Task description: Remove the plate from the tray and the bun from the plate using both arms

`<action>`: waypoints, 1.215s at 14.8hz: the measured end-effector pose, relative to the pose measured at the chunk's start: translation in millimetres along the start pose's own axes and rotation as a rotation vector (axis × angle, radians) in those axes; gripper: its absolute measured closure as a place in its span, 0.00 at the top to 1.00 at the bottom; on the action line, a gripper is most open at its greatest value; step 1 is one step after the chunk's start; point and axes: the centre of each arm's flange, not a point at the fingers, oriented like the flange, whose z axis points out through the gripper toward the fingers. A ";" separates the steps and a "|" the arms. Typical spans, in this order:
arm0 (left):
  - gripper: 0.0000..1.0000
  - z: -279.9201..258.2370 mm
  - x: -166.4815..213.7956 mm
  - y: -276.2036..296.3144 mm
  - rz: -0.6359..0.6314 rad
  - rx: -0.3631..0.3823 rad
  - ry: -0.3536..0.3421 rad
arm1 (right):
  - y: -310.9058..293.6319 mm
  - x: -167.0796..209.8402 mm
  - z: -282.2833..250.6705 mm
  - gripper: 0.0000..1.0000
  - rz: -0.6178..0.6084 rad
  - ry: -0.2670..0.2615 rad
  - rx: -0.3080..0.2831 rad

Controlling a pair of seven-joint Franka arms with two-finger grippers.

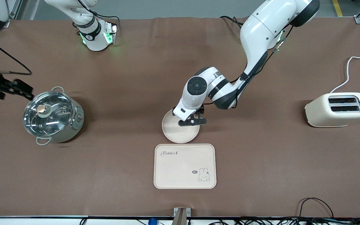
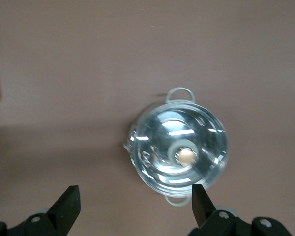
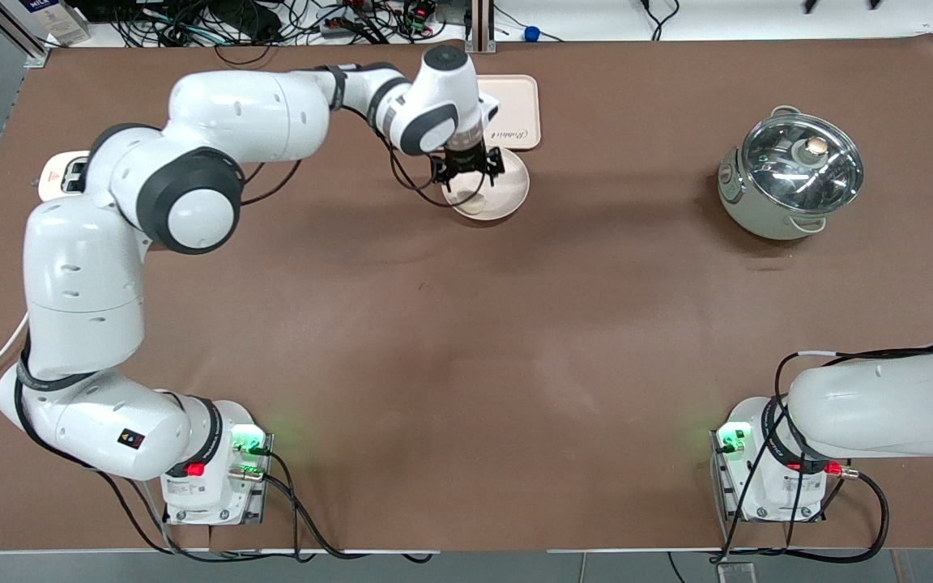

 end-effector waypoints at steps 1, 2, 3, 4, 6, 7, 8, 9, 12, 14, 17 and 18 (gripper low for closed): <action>1.00 10.0 -3.8 2.7 0.010 -0.001 -0.002 | 13.0 -7.5 -10.2 1.00 -0.013 0.006 -0.014; 1.00 17.8 -6.2 4.3 0.017 -0.002 -0.004 | 26.3 -13.7 -18.2 1.00 -0.017 0.012 -0.030; 1.00 22.9 -7.1 5.0 0.019 -0.004 -0.005 | 40.1 -18.4 -23.3 1.00 -0.009 0.017 -0.034; 1.00 25.5 -6.6 4.8 0.020 -0.004 -0.005 | 52.1 -20.9 -25.3 1.00 0.000 0.021 -0.032; 1.00 28.8 -5.5 4.5 0.029 -0.003 0.006 | 61.9 -21.7 -23.8 1.00 0.009 0.021 -0.011; 0.98 30.9 -6.3 5.1 0.035 -0.003 0.010 | 59.8 -21.3 -22.7 1.00 0.006 0.020 -0.002; 0.98 33.2 -7.4 5.7 0.038 -0.002 0.009 | 56.8 -20.8 -22.1 1.00 0.002 0.019 0.007; 0.93 35.4 -8.4 6.1 0.040 -0.002 0.008 | 54.6 -20.5 -21.9 1.00 0.000 0.020 0.019; 0.75 35.2 -7.2 6.3 0.040 -0.004 0.012 | 55.9 -20.9 -18.4 1.00 -0.008 0.013 0.050; 0.52 35.0 -6.8 6.3 0.041 -0.004 0.014 | 58.5 -21.0 -16.9 1.00 -0.014 0.011 0.055; 0.28 31.6 -4.0 7.1 0.042 -0.006 0.023 | 56.7 -22.2 -15.8 1.00 -0.024 -0.001 0.059; 0.19 26.2 1.0 6.4 0.039 -0.009 0.035 | 56.3 -22.3 -15.7 1.00 -0.027 -0.002 0.060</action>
